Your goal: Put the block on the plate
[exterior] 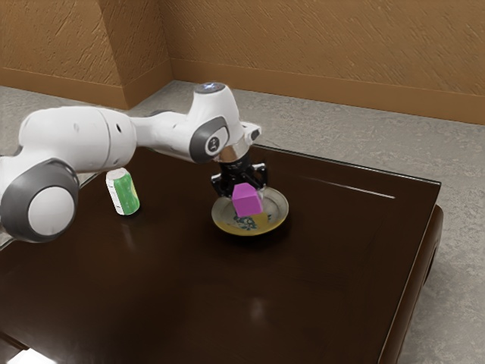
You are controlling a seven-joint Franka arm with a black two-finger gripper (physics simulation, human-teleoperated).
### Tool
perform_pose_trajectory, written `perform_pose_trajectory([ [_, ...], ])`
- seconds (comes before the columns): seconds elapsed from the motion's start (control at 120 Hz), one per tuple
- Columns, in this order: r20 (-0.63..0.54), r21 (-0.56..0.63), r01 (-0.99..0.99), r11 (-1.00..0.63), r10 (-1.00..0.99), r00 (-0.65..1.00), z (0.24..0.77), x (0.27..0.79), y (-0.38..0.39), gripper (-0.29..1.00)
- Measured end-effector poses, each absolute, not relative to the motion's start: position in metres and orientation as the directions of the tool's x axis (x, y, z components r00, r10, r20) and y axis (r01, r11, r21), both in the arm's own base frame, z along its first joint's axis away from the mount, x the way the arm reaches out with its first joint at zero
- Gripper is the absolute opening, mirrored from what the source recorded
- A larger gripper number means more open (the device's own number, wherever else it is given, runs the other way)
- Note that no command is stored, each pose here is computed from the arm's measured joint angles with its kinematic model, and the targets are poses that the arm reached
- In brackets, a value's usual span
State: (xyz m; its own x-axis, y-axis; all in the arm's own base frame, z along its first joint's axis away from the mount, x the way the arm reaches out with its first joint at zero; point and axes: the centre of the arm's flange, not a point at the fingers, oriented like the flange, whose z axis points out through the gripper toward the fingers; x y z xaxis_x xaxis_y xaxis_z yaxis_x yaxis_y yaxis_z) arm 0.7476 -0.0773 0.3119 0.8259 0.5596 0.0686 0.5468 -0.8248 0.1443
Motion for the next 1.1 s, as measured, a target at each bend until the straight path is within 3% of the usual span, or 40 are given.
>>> perform_pose_trajectory([
  [0.35, 0.069, 0.166, 0.555, -0.815, 0.571, 0.818, 0.288, 0.751, -0.075, 0.44],
  [0.567, 0.084, 0.18, 0.552, -0.814, 0.572, 0.816, 0.292, 0.753, -0.074, 0.59],
  [0.867, 0.201, 0.217, 0.489, -0.845, 0.529, 0.825, 0.422, 0.736, -0.083, 0.67],
  [1.1, 0.141, 0.185, 0.454, -0.871, 0.481, 0.865, 0.504, 0.694, -0.082, 0.69],
])
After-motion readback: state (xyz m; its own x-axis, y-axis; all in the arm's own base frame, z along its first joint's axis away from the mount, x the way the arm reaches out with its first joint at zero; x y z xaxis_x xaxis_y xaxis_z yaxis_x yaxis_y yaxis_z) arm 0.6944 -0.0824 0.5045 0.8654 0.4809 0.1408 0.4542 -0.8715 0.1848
